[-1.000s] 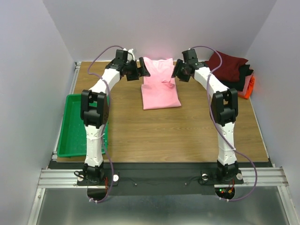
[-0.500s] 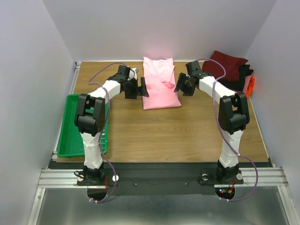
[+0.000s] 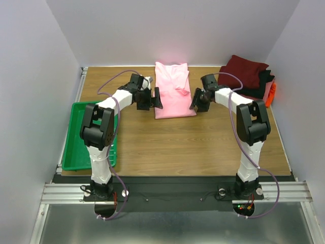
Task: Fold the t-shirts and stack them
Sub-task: Fold the tshirt
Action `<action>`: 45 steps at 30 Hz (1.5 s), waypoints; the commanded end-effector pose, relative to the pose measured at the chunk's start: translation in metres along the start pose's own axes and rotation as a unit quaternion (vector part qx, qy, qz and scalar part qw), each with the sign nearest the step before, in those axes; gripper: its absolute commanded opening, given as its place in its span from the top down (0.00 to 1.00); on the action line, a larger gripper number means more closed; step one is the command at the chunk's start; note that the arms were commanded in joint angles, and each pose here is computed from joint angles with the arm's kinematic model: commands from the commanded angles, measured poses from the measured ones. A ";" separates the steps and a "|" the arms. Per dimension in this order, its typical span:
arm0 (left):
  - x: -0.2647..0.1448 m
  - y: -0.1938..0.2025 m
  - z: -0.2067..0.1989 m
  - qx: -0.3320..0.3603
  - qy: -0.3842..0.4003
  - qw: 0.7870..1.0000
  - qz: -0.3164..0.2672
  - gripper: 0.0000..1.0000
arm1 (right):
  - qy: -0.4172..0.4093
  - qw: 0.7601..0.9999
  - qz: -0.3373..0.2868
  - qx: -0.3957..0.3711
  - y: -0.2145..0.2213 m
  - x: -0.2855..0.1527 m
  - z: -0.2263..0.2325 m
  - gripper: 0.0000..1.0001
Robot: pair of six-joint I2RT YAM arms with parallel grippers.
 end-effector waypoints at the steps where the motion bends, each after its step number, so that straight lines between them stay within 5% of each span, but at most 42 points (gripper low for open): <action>1: -0.015 -0.010 -0.007 0.016 -0.003 0.999 -0.028 0.02 | -0.027 1.000 -0.004 0.000 0.005 -0.011 0.010 0.48; 14: -0.012 0.005 -0.012 0.022 -0.007 1.000 -0.008 0.07 | -0.020 1.000 0.021 0.012 0.026 -0.010 0.004 0.54; 29: -0.003 0.019 -0.006 0.011 -0.041 0.999 0.022 0.35 | -0.017 0.999 0.029 0.009 0.030 -0.004 0.004 0.64; 45: 0.017 0.048 -0.003 0.014 -0.052 0.995 0.083 0.49 | -0.025 0.999 0.032 0.008 0.028 -0.003 0.008 0.66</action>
Point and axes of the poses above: each gripper's point midway between its finger pads, its own x axis out along the fingers, its own z axis along the line the jaws close on, y = z × x, the point moved 5 cm from there along -x, back along the fingers, and after that the axes turned 10 degrees about x, right-handed, at the moved point
